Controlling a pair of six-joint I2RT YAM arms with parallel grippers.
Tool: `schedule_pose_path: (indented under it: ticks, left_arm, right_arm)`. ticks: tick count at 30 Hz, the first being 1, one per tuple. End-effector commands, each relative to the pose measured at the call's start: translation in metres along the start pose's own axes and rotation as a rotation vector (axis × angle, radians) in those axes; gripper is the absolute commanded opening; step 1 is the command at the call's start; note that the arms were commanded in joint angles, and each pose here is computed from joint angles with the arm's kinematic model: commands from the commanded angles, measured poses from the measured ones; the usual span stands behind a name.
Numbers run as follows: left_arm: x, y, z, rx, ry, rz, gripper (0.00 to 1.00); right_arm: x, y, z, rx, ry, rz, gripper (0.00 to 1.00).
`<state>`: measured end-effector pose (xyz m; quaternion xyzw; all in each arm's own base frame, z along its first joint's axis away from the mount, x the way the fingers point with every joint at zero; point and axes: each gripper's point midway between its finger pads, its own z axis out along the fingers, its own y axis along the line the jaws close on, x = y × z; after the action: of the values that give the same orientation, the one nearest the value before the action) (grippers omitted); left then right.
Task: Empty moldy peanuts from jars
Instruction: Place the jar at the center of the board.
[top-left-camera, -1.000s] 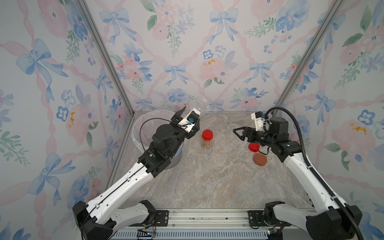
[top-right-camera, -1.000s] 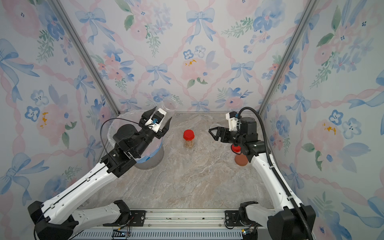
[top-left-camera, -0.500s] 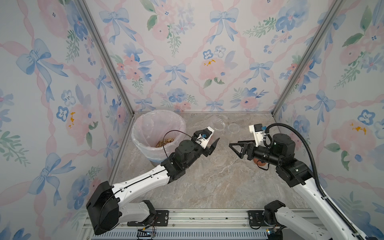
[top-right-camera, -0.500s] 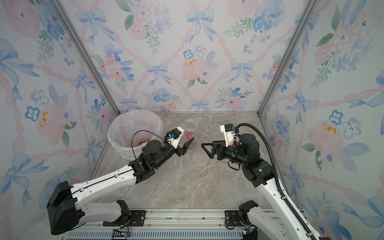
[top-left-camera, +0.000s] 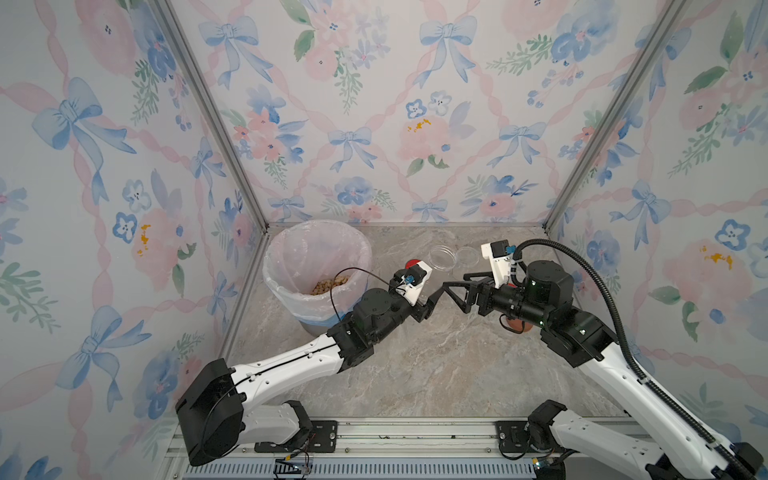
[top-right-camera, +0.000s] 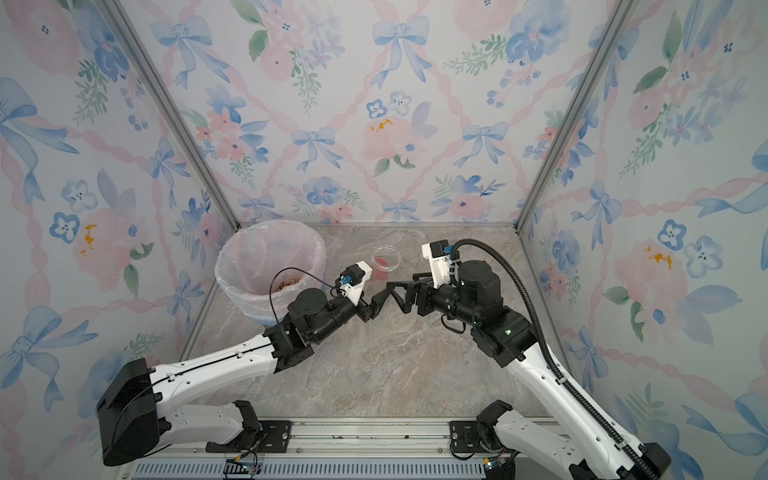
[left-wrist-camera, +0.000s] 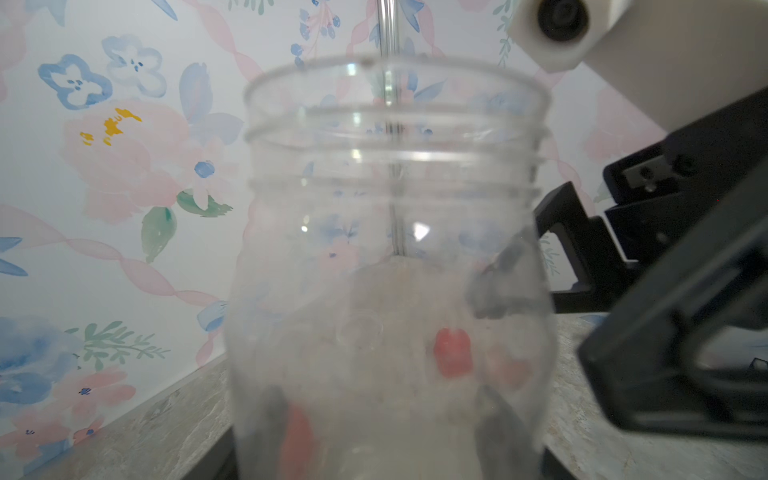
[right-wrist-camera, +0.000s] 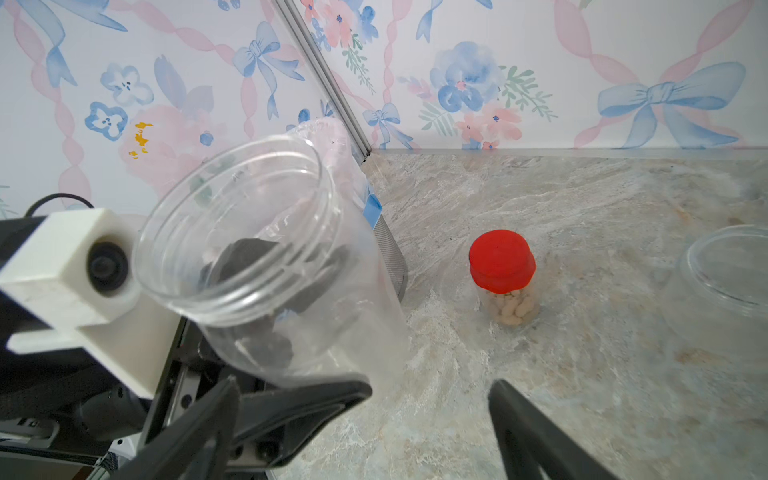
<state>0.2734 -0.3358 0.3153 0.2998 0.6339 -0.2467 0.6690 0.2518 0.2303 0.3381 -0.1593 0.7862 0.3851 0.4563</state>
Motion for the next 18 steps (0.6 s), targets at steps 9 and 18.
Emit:
schedule_pose_path:
  ticks: [9,18]
  left_arm:
    - [0.004,-0.017,0.003,0.043,-0.012,-0.001,0.13]
    - [0.007,-0.024,0.003,0.070,-0.014,-0.004,0.13]
  right_arm:
    - [-0.020,0.014,0.018,-0.040,-0.052,-0.033,0.94]
    - [-0.012,0.011,0.036,-0.043,-0.046,-0.009,0.89]
